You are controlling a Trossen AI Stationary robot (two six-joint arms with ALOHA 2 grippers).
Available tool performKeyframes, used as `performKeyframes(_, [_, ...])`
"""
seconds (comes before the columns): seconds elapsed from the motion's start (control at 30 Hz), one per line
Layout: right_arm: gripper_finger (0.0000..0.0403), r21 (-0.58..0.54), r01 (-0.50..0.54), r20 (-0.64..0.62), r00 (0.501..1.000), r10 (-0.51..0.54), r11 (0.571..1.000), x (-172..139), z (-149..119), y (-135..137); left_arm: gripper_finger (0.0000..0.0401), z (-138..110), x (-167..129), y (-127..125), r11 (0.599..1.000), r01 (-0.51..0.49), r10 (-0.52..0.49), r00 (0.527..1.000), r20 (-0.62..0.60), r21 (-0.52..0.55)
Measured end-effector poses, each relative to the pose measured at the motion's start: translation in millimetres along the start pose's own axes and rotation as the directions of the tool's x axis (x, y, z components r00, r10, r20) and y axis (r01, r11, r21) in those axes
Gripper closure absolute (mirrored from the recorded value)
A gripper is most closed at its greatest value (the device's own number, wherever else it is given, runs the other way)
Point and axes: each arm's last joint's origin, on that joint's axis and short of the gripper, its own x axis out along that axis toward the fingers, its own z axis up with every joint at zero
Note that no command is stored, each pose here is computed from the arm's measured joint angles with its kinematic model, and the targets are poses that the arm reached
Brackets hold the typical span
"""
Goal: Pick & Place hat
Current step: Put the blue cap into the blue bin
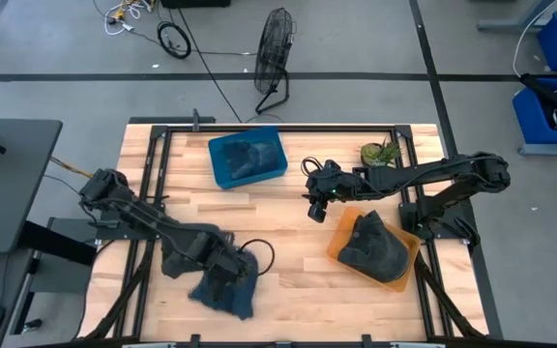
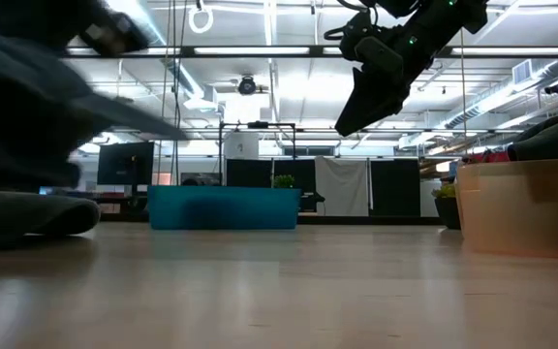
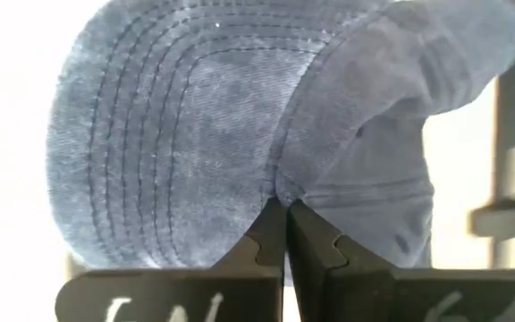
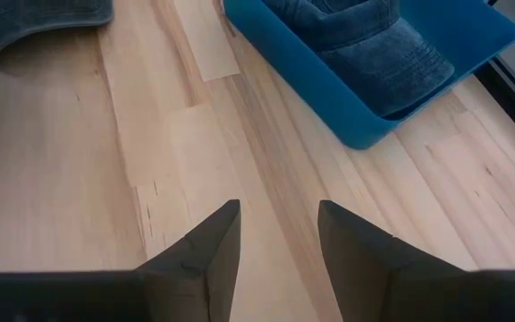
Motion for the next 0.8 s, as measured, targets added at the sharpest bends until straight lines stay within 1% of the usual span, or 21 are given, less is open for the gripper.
performKeyframes(0.03, [0.0247,0.000,0.000,0.001,1.000,0.000,1.000,0.0,0.1,0.1,0.0397,3.1,-11.0,2.9,0.998,-0.046,0.046,0.999,0.007,0.050])
performKeyframes(0.1, [0.0247,0.000,-0.001,0.003,1.000,0.001,1.000,0.0,0.2,0.1,0.0397,8.2,-30.5,11.5,0.980,-0.142,0.140,0.990,0.024,0.136])
performKeyframes(0.2, [0.0247,0.001,-0.001,0.006,1.000,0.001,1.000,0.0,0.5,0.2,0.0397,12.2,-55.5,33.3,0.932,-0.278,0.284,0.959,0.009,0.230])
performKeyframes(0.3, [0.0247,0.002,-0.002,0.010,1.000,0.002,1.000,0.0,1.0,0.2,0.0397,19.0,-71.6,64.0,0.881,-0.348,0.364,0.931,0.009,0.322])
performKeyframes(0.37, [0.0247,0.004,-0.004,0.016,1.000,0.003,1.000,0.0,1.5,0.4,0.0398,23.1,-77.8,89.8,0.851,-0.360,0.388,0.922,0.005,0.383])
performKeyframes(0.47, [0.0247,0.008,-0.008,0.036,0.999,0.007,1.000,-0.1,3.5,0.8,0.0398,26.1,-81.9,133.5,0.791,-0.363,0.417,0.909,0.000,0.492])
performKeyframes(0.6, [0.0247,0.011,-0.010,0.045,0.999,0.009,1.000,-0.1,4.5,1.0,0.0398,22.5,-86.3,193.4,0.681,-0.356,0.462,0.887,0.002,0.640])
performKeyframes(0.67, [0.0247,0.011,-0.009,0.045,0.999,0.009,1.000,-0.1,4.4,0.9,0.0398,17.5,-90.7,221.1,0.628,-0.355,0.488,0.873,0.006,0.692])
performKeyframes(0.7, [0.0247,0.011,-0.010,0.045,0.999,0.009,1.000,-0.1,4.4,1.0,0.0398,14.5,-93.0,233.8,0.608,-0.358,0.500,0.866,0.008,0.708])
performKeyframes(0.73, [0.0247,0.011,-0.009,0.045,0.999,0.008,1.000,-0.1,4.4,0.9,0.0397,10.6,-95.4,246.5,0.599,-0.363,0.513,0.858,0.006,0.714])
performKeyframes(0.8, [0.0247,0.011,-0.010,0.045,0.999,0.009,1.000,-0.1,4.5,1.0,0.0393,1.7,-98.6,267.0,0.597,-0.359,0.528,0.849,-0.014,0.718])
